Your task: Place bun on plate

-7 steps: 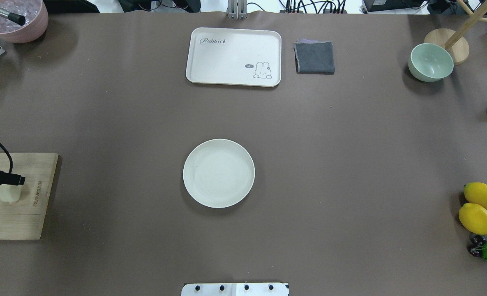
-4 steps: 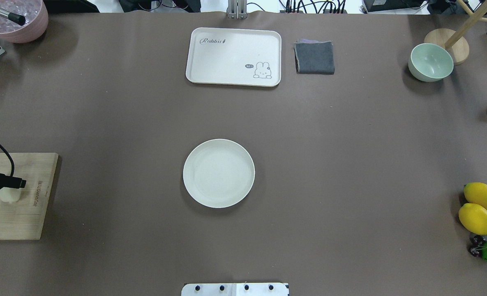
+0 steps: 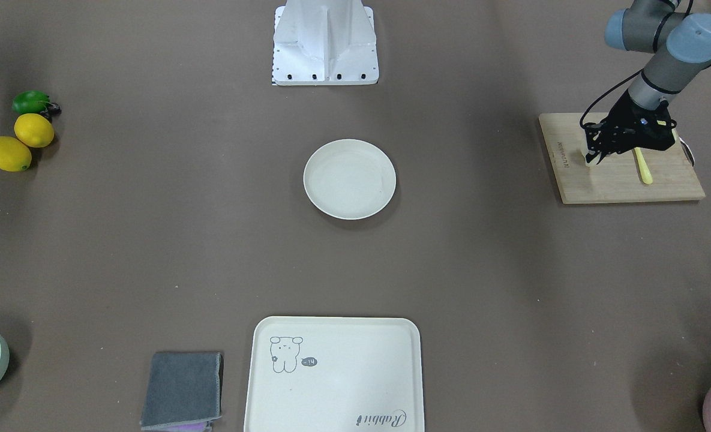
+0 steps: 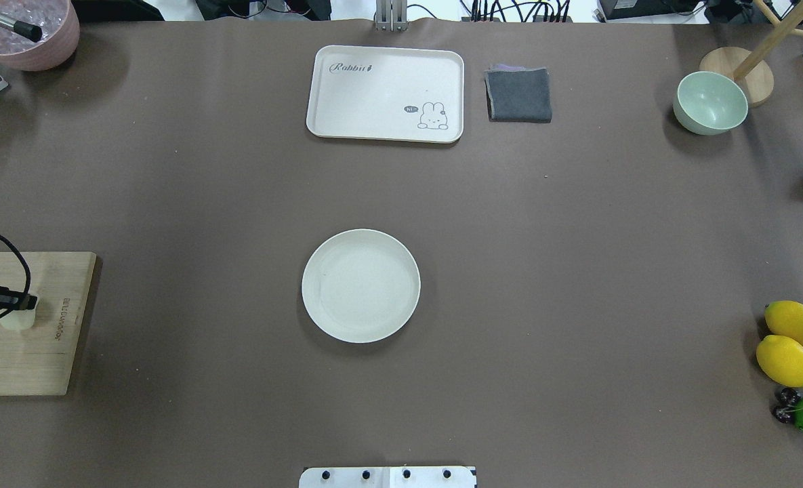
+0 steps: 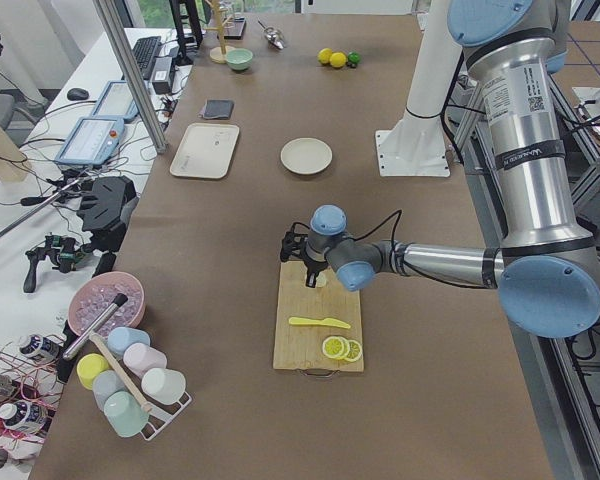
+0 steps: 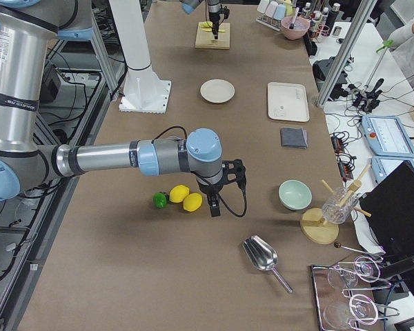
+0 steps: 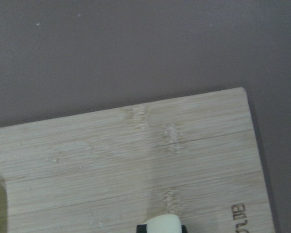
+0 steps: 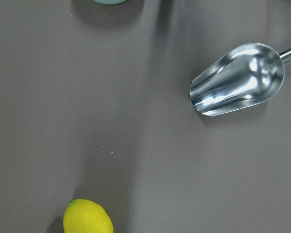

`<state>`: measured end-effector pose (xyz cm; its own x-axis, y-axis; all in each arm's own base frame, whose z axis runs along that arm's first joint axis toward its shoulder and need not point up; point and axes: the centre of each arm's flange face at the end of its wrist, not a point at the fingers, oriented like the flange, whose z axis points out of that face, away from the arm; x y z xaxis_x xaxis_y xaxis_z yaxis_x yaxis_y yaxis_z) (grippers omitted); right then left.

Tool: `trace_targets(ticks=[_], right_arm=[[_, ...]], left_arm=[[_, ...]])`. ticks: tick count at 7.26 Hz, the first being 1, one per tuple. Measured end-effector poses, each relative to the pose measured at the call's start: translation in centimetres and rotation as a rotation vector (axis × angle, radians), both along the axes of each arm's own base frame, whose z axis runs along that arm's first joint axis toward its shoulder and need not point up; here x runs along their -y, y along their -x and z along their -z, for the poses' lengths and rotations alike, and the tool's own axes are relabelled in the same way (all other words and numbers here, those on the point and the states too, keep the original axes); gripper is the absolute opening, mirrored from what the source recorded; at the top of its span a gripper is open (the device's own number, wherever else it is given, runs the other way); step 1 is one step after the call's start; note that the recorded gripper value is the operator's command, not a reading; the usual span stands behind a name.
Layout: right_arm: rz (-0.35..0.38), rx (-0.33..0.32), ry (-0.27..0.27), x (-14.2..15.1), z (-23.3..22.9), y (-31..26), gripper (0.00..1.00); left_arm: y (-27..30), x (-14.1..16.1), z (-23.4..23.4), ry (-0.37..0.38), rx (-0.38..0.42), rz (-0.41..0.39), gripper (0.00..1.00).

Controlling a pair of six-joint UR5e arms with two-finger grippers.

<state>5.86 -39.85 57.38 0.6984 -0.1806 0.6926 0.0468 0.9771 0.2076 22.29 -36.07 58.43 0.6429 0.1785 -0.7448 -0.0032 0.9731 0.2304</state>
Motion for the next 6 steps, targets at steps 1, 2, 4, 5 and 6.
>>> trace_targets(ticks=[1,2,4,5,6], right_arm=[[-0.005,0.000,0.000,-0.1,0.0,-0.2,1.00],[-0.009,0.001,0.002,-0.2,-0.1,-0.4,1.00],[-0.018,0.004,0.007,-0.6,-0.4,-0.8,1.00],[-0.021,0.005,0.011,-0.9,-0.5,-0.9,1.00],[-0.023,0.005,0.021,-1.4,-1.0,-1.0,1.00]], left_arm=[[-0.2,0.2,2.1,-0.011,-0.041,-0.013,0.03],[-1.0,0.8,4.5,-0.018,-0.088,-0.023,0.03],[-4.9,4.2,11.1,0.025,-0.205,0.026,0.03],[-7.8,6.0,15.4,0.062,-0.253,0.050,0.03],[-11.8,6.9,20.3,0.105,-0.288,0.067,0.04]])
